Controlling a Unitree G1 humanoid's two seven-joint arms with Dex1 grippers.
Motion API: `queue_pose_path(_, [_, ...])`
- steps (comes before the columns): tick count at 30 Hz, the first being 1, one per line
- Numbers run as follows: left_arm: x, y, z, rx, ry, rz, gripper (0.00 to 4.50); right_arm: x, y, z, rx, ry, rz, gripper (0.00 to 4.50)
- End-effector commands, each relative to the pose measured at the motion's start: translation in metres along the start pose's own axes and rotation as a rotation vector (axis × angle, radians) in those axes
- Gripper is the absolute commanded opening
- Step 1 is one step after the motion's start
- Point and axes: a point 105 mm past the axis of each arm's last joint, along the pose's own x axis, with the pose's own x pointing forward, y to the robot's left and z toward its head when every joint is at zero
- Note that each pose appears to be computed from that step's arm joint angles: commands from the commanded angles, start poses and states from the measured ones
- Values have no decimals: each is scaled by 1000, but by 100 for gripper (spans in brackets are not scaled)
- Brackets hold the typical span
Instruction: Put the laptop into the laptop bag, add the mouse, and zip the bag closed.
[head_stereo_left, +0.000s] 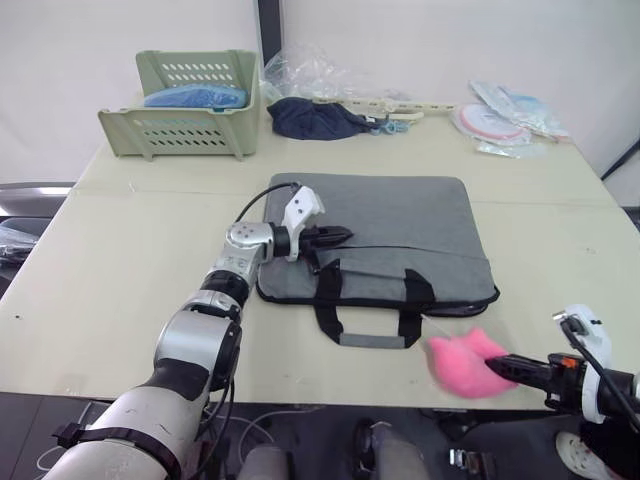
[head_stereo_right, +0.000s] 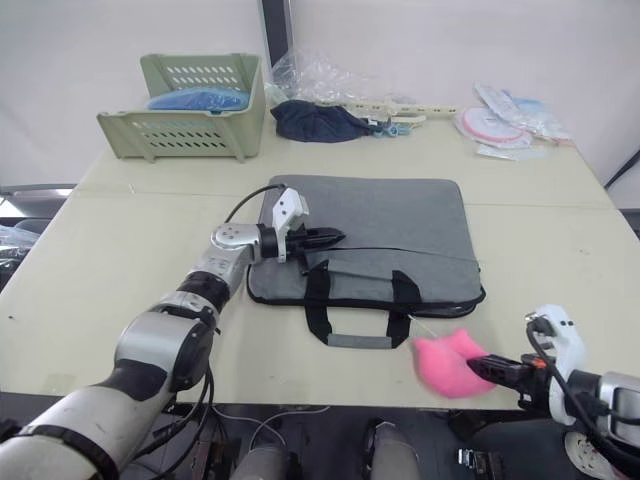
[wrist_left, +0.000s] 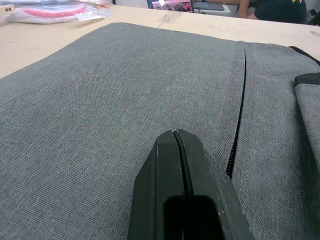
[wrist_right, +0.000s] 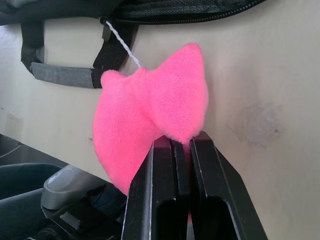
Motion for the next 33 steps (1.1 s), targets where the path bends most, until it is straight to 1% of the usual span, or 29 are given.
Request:
queue_pose_path(1, [-7,-22,-61,-136,186,-41,0,-13,-20,0,21,-19,-72,2])
queue_pose_path(6, [-6,-23,-62,-137,187,-42,0,-20,-29,5,17,-42,-100,2])
queue_pose_path(10, [-6,-24,-63,-138,188,-47,0,-27,-43,9,24,-62,-148,2])
queue_pose_path(23, [-6,-26,-66,-140,193,-52,0,-38,-67,17,13,-90,-234,2])
queue_pose_path(27, [-6,-26,-66,-140,193,-55,0,-39,-69,18,12,-92,-242,2])
queue_pose_path(33, [-6,-28,-67,-139,196,-60,0,-44,-83,21,18,-126,-316,2])
